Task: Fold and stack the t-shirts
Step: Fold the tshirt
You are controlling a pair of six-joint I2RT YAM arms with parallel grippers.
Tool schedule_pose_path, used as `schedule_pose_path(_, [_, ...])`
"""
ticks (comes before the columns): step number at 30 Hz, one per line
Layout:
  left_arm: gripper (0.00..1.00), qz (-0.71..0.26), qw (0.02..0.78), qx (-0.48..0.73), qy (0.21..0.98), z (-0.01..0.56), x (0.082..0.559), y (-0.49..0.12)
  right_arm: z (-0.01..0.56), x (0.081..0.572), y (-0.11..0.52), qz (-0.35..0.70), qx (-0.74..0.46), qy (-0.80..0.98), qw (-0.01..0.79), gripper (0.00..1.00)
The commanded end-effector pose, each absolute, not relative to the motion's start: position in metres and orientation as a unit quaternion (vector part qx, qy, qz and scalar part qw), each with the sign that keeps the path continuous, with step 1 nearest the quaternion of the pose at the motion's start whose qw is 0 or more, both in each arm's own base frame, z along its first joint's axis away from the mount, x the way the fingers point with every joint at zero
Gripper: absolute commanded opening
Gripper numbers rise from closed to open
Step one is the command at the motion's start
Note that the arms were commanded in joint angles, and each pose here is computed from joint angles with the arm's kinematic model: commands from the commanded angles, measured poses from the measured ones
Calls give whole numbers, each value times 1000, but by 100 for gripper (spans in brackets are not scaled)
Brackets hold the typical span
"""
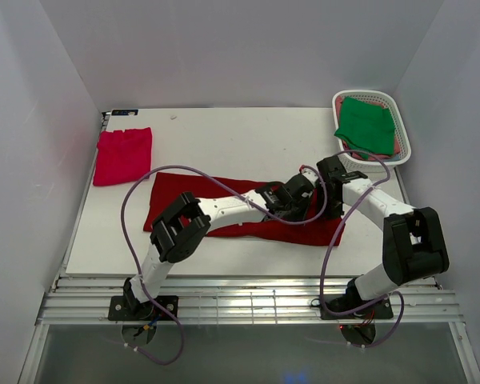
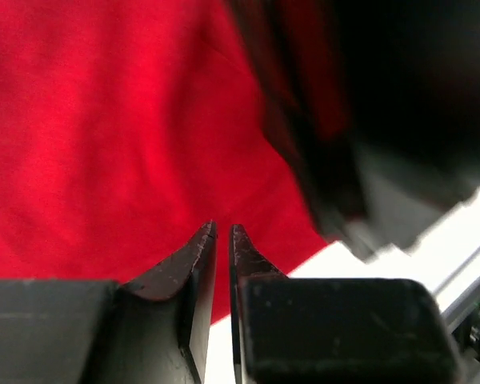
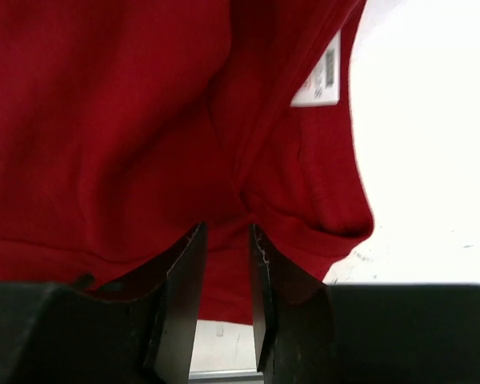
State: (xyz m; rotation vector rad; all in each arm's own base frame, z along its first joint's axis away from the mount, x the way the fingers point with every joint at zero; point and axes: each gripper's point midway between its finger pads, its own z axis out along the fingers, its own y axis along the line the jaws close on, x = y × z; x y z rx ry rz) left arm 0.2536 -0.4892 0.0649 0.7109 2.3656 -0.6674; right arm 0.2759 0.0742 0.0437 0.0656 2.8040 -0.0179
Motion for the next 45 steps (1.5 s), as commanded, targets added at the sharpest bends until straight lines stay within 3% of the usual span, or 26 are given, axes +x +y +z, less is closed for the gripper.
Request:
schedule_pose_path(1, [22, -239, 318, 235, 887, 75, 300, -477, 38, 264, 82, 7, 23, 986, 165, 34])
schedule_pose_path(16, [19, -201, 320, 211, 901, 43, 341, -444, 36, 275, 77, -8, 17, 983, 181, 34])
schedule_pose_path(23, [19, -194, 310, 204, 908, 33, 343, -431, 29, 264, 76, -15, 18, 988, 154, 25])
schedule_pose_path(26, [20, -182, 335, 192, 904, 50, 348, -421, 44, 261, 79, -7, 30, 984, 173, 25])
schedule_pose_path(32, [33, -195, 459, 160, 852, 171, 372, -395, 62, 261, 86, 6, 35, 980, 195, 27])
schedule_pose_path(34, [36, -173, 491, 145, 841, 203, 377, -370, 59, 260, 83, -2, 37, 981, 190, 27])
schedule_pose_path(36, [35, -104, 497, 123, 853, 193, 378, -331, 57, 260, 82, -8, 35, 982, 185, 27])
schedule_pose_path(38, [21, -57, 504, 95, 856, 193, 371, -292, 59, 262, 82, -9, 37, 981, 188, 25])
schedule_pose_path(39, [0, 3, 487, 77, 870, 163, 364, -254, 60, 262, 83, -12, 35, 981, 192, 16])
schedule_pose_path(41, [0, 21, 484, 43, 874, 157, 352, -221, 65, 265, 86, -9, 36, 979, 202, 8])
schedule_pose_path(45, [0, 61, 448, -10, 892, 124, 334, -157, 69, 266, 89, -6, 30, 977, 212, 8])
